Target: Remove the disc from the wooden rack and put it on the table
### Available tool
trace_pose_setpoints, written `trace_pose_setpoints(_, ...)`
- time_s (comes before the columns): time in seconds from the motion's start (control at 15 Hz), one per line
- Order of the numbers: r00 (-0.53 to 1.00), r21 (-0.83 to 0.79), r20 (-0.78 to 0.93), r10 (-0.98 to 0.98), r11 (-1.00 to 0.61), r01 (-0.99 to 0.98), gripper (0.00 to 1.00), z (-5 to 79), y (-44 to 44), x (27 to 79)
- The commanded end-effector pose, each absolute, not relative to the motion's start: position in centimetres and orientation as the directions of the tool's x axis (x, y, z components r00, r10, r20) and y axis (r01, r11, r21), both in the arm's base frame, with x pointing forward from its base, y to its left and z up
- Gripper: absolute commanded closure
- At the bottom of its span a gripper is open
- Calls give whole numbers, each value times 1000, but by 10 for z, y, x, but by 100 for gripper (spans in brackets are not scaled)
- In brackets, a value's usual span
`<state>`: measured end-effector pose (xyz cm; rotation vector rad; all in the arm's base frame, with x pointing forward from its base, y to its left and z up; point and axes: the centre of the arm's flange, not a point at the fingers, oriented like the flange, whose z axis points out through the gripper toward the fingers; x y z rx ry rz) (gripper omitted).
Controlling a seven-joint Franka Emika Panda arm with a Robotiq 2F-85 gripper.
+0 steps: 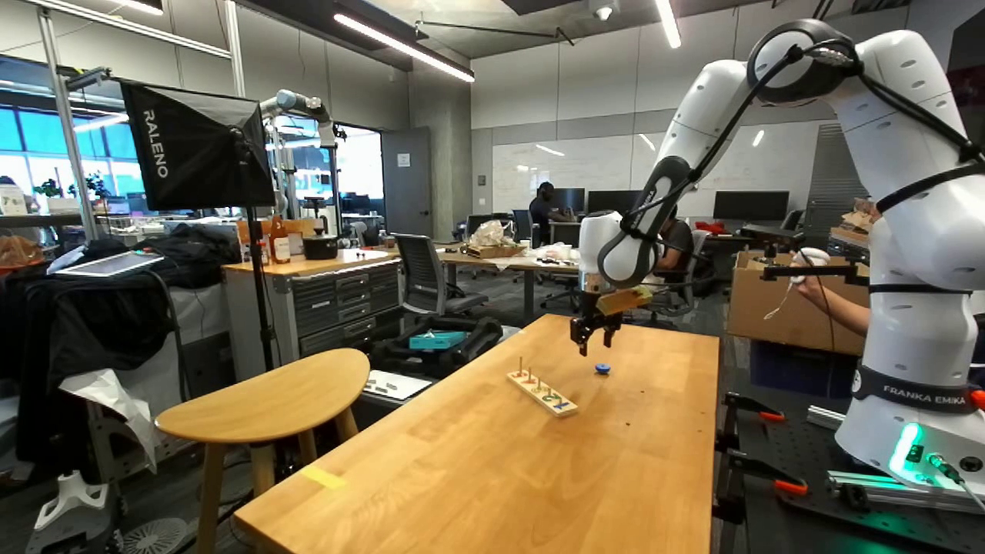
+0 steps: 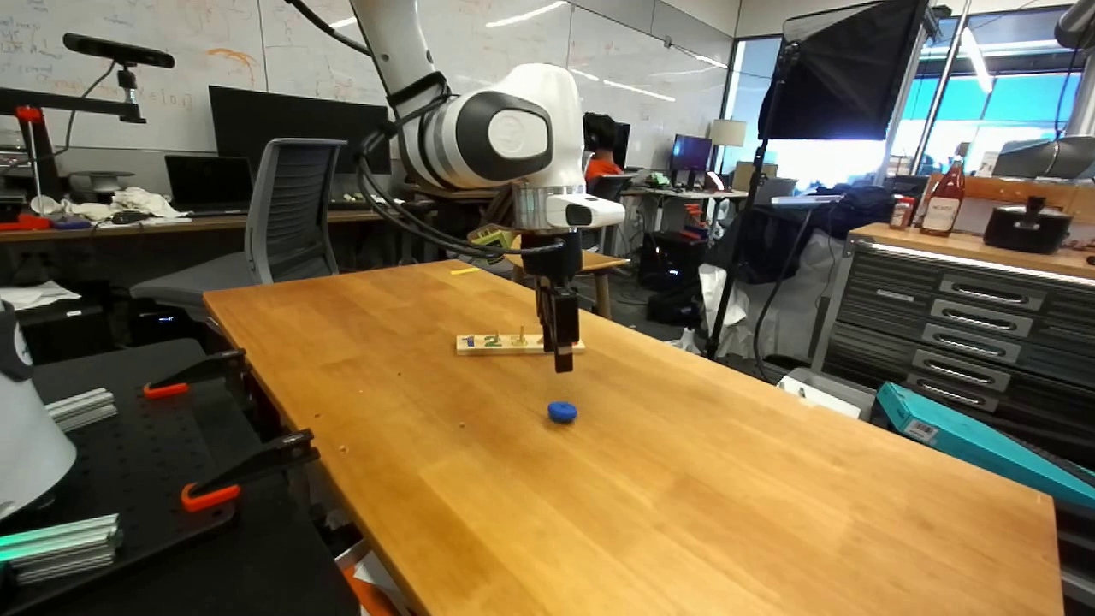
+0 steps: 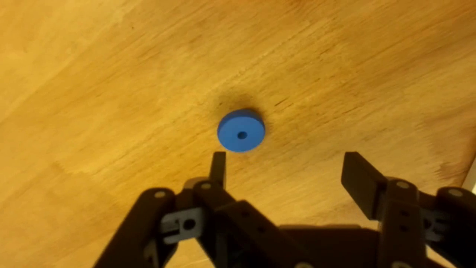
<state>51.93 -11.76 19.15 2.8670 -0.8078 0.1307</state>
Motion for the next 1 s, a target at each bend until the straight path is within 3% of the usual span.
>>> trace_pose_setpoints(0.0,873,96,133,-469,-871,-482,0,231,-93,520)
trace_pose_setpoints(0.6,973,90,2,-231,-969,-230,0,350,-26,500)
trace_pose_setpoints(0.93,963,102,22,-268,-958,-269,0,323,-27,512)
